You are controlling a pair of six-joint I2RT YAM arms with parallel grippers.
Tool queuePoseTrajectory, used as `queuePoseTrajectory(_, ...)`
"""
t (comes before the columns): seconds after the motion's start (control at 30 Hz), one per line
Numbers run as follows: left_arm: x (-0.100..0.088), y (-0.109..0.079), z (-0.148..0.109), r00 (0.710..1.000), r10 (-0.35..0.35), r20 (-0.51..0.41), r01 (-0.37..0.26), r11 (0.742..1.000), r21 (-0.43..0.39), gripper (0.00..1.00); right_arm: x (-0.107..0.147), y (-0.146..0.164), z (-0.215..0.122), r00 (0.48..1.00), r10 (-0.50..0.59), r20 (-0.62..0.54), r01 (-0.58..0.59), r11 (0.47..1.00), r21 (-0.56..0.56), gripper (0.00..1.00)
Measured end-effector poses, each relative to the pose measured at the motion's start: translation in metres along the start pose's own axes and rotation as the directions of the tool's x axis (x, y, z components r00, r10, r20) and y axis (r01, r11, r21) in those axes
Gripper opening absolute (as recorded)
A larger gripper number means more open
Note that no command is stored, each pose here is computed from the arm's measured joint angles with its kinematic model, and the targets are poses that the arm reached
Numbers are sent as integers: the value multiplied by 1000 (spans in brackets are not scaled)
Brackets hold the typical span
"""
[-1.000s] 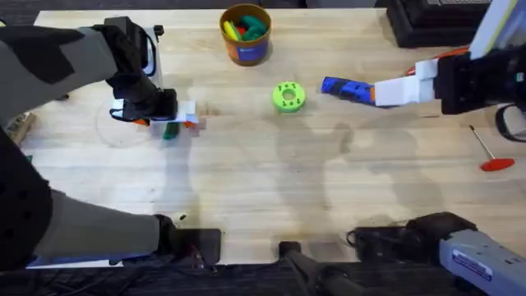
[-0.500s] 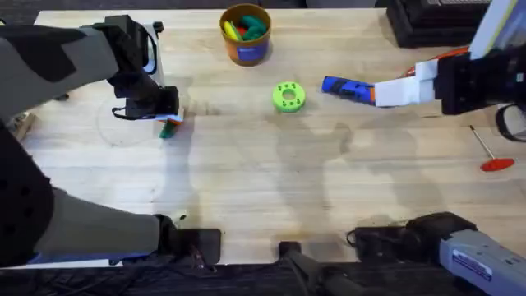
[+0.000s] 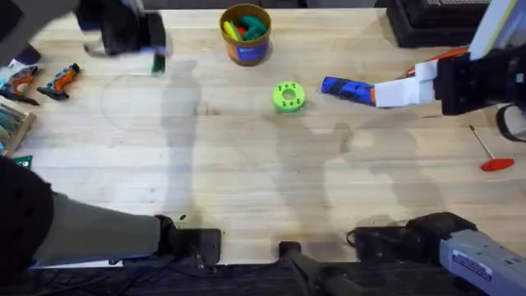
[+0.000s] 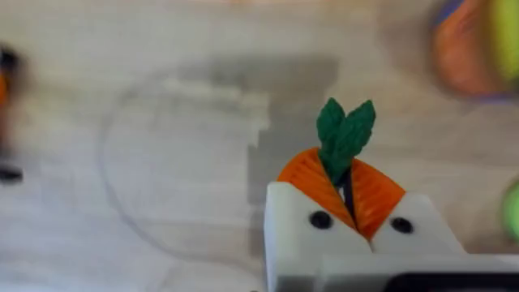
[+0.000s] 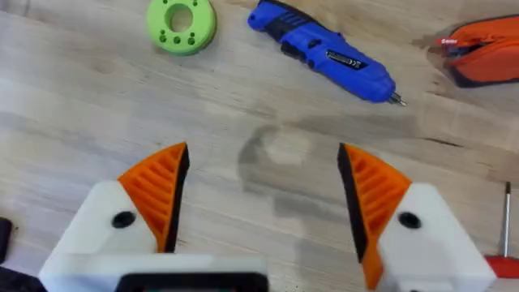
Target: Pick up the gripper from the table and insert it into the empty holder that is missing its gripper. Then pick up a screw, insert it into the mounting hole, and use the screwdriver to tighten it. Finally, clean up the table by picking up the vegetable and placing it into the bucket.
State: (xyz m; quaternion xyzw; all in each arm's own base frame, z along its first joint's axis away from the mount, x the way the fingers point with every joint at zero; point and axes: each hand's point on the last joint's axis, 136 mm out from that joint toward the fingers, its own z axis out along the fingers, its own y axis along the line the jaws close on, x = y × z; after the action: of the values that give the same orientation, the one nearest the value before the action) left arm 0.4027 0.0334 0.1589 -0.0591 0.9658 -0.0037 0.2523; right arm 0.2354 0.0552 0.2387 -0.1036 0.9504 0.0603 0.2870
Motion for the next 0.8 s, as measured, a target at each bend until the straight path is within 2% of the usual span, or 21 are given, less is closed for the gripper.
queuePoseTrajectory(0.07, -32, -19, -20, 994, 30, 109, -34, 999, 30, 10, 0, 0, 0, 1000, -2, 0, 2, 1000, 0, 984)
queuePoseTrajectory(0.13, -60, -42, -36, 973, 64, 221, -80, 995, 61, 10, 0, 0, 0, 1000, -4, 0, 4, 1000, 0, 984)
queuePoseTrajectory(0.23, -84, -77, -51, 937, 102, 333, -144, 984, 103, 10, 0, 0, 0, 1000, -4, 0, 4, 1000, 0, 984)
queuePoseTrajectory(0.33, -94, -107, -51, 913, 129, 388, -197, 970, 140, 10, 0, 0, 0, 1000, -4, 0, 4, 1000, 0, 984)
queuePoseTrajectory(0.43, -99, -128, -35, 902, 148, 406, -230, 960, 162, 10, 0, 0, 0, 1000, -4, 0, 4, 1000, 0, 984)
queuePoseTrajectory(0.6, -101, -157, 12, 898, 174, 403, -265, 947, 183, 9, 0, 0, 0, 1000, -4, 0, 4, 1000, 0, 984)
queuePoseTrajectory(0.8, -94, -176, 66, 905, 191, 381, -287, 934, 212, 9, 0, 0, 0, 1000, -4, -1, 4, 1000, 0, 984)
